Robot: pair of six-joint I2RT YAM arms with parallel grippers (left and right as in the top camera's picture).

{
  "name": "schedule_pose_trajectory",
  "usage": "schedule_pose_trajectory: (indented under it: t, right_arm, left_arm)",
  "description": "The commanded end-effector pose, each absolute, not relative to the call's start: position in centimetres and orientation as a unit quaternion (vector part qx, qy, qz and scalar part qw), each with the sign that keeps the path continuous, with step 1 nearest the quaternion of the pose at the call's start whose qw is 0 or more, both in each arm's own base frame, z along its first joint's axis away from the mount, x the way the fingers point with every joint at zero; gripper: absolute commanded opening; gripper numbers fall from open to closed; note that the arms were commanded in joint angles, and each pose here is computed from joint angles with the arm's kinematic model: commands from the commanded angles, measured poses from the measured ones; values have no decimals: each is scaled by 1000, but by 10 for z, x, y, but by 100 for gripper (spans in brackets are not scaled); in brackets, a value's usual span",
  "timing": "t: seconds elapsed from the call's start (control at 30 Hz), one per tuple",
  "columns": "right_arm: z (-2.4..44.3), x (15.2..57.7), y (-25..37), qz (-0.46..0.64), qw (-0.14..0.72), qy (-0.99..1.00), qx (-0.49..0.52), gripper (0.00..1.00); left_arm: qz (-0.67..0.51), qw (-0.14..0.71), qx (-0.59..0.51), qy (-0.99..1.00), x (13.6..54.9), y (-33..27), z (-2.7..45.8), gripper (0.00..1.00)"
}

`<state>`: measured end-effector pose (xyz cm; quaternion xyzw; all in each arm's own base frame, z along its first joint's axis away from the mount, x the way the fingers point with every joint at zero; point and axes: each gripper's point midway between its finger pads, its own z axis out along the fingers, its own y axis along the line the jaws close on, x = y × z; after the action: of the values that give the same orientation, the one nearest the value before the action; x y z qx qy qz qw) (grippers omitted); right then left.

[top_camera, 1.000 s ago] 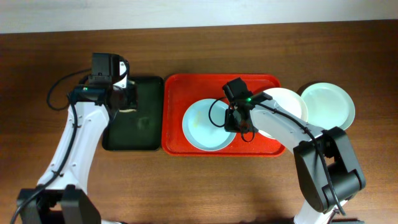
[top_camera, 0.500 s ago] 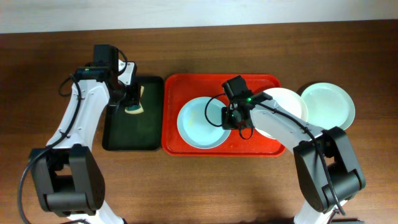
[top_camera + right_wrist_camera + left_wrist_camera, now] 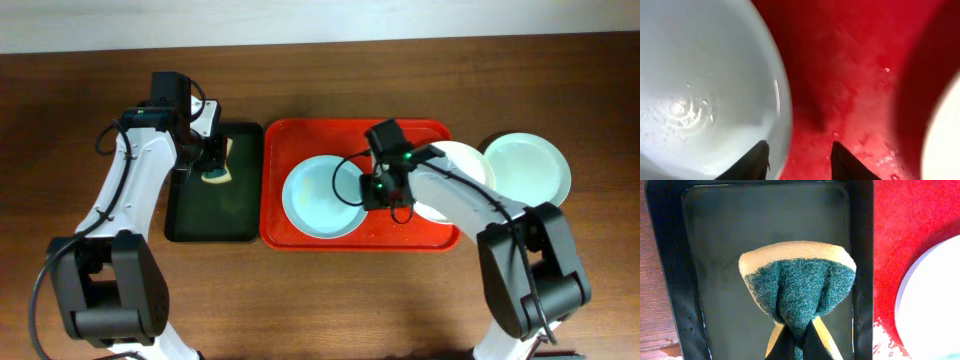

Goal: Clean dirty plates on tray and stack at the side
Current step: 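Carry the sponge right over the light blue plate with the left gripper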

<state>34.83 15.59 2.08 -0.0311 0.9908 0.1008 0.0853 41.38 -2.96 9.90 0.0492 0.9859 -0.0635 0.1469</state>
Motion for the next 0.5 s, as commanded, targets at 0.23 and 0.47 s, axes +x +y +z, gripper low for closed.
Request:
schedule_pose_trajectory:
  t: [0.23,0.47]
  right_arm:
    - [39,348,167,201,61,978,-13,29]
    - [20,348,165,170,82,982,-4,20]
  left_arm:
    - [-63,169,91,979,424,-52,107,0]
    - [-67,169,93,979,424,-55,108,0]
